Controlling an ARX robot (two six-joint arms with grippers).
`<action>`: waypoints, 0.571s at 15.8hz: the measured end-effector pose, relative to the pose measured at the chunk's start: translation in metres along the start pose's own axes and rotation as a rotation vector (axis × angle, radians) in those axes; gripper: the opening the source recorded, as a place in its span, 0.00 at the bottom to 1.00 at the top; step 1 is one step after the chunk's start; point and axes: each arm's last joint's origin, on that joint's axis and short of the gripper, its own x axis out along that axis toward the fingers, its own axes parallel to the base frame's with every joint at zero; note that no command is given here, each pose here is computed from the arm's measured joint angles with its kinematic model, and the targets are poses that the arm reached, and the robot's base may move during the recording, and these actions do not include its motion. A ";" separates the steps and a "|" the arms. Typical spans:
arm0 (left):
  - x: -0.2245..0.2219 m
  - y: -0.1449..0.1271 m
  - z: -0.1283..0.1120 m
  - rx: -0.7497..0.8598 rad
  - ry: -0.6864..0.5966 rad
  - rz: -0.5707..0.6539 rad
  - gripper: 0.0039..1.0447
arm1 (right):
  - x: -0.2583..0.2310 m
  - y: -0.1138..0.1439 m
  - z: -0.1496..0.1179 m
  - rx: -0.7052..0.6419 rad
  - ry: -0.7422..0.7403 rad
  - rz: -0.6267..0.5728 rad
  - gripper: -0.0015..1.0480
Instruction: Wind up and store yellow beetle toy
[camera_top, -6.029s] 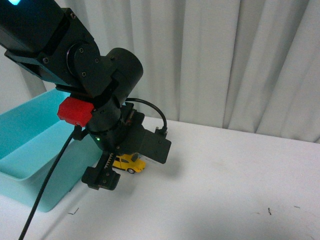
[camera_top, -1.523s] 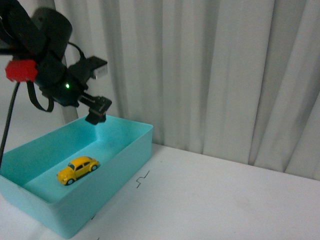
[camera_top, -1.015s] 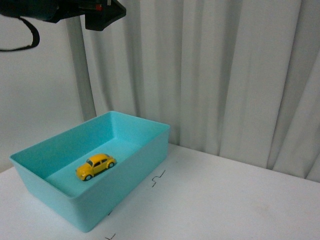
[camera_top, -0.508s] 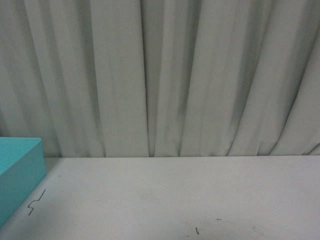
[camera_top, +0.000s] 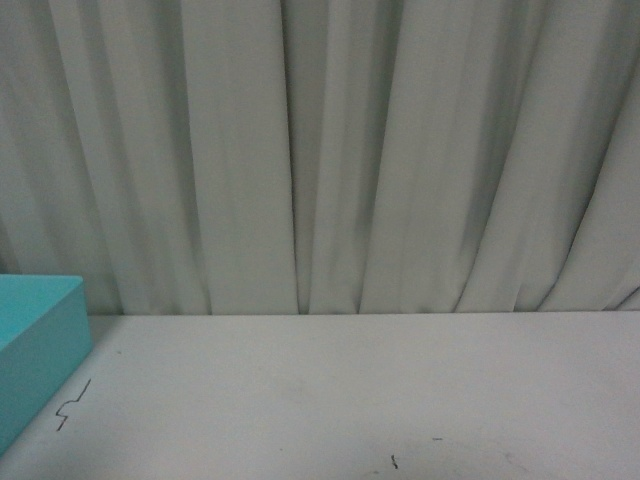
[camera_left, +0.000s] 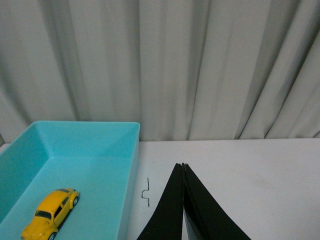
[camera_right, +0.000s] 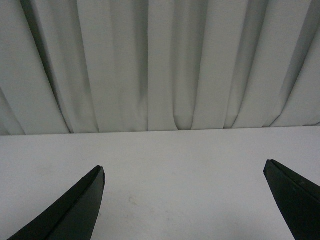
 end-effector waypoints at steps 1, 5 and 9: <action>-0.003 0.000 -0.003 0.000 0.002 0.000 0.01 | 0.000 0.000 0.000 0.000 0.000 0.000 0.94; -0.012 0.000 -0.008 0.000 -0.002 0.000 0.01 | 0.000 0.000 0.000 0.000 0.000 0.000 0.94; -0.019 0.000 -0.015 0.000 -0.010 0.000 0.01 | 0.000 0.000 0.000 0.000 0.000 0.000 0.94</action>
